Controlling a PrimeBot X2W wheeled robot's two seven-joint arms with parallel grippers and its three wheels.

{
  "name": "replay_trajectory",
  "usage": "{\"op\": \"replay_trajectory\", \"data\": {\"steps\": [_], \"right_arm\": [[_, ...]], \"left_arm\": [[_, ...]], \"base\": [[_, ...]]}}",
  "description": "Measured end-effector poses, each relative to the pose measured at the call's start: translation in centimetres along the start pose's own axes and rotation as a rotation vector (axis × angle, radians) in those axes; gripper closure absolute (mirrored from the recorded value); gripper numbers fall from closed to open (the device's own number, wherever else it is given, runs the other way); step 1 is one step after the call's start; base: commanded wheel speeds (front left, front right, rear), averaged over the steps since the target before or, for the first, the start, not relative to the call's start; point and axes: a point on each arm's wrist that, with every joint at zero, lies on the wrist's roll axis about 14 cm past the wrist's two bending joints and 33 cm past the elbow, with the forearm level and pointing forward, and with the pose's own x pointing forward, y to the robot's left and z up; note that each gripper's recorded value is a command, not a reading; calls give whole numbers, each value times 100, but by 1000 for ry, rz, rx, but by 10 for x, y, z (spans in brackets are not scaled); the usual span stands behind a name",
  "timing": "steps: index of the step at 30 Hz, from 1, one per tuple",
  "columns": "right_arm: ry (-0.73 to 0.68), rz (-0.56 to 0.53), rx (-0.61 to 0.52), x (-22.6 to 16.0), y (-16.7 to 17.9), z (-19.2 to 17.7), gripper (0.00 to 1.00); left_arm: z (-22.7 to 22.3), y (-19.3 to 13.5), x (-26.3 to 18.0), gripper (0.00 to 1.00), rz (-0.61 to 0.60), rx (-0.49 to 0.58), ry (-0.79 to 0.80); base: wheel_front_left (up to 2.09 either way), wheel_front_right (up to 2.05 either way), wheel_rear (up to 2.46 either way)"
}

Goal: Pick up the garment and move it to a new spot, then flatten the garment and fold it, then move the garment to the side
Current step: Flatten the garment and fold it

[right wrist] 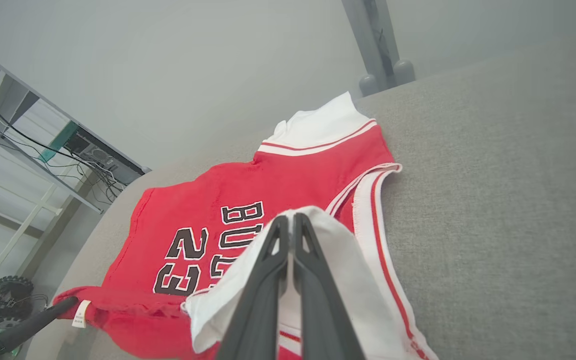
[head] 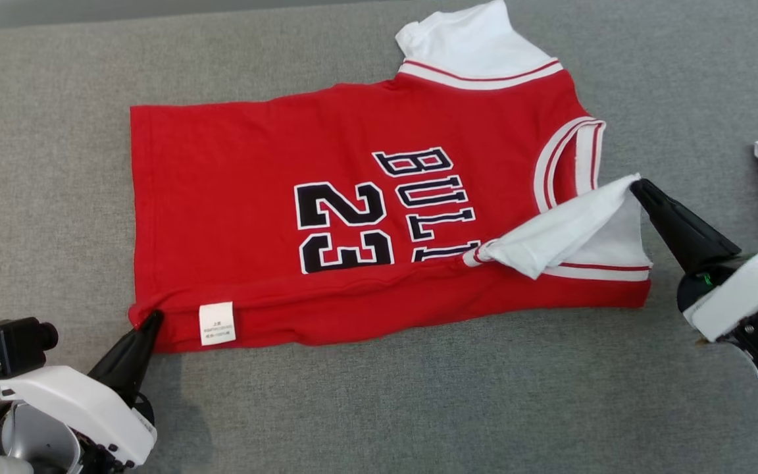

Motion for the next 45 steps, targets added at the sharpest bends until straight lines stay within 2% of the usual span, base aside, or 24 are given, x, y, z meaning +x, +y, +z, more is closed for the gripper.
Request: {"op": "replay_trajectory", "data": {"steps": [5,10,11,12,13,14,15,19,20,23,28,32,38,45], "right_arm": [[106,-1,27,38,-17,-29,100],[125,8,40,54,-20,-39,100],[121,9,46,55,-20,-40,100],[108,10,49,56,-21,-38,100],[94,12,53,57,-20,-36,87],[79,16,60,58,-19,-34,59],[70,19,66,58,-18,-34,0],[13,26,76,55,-15,-25,0],[-67,12,59,45,-19,-13,0],[-143,9,33,37,-17,-1,0],[-389,-26,-82,9,-17,44,0],[-503,-66,-221,-13,-13,66,0],[-535,-113,-360,-37,-2,62,0],[-486,-167,-378,-60,-1,35,0]], "left_arm": [[-14,13,18,100,25,-33,44],[-17,22,22,100,48,-45,47],[-15,22,22,95,48,-47,37],[-15,22,22,56,50,-49,34],[-13,23,22,0,57,-51,15],[-9,25,22,0,66,-55,-10],[-6,26,22,0,69,-56,-28],[15,24,20,0,84,-69,-150],[40,24,12,0,113,-72,-300],[55,18,5,0,110,-49,-381],[94,5,-16,0,123,44,-594],[118,-13,-28,0,105,125,-710],[128,-32,-40,0,94,266,-782],[109,-34,-49,0,104,358,-757]], "base": [[0,0,0],[0,0,0],[0,0,0],[0,0,0],[0,0,0],[0,0,0],[0,0,0],[0,0,0],[0,0,0],[0,0,0],[0,0,0],[0,0,0],[0,0,0],[0,0,0]]}}
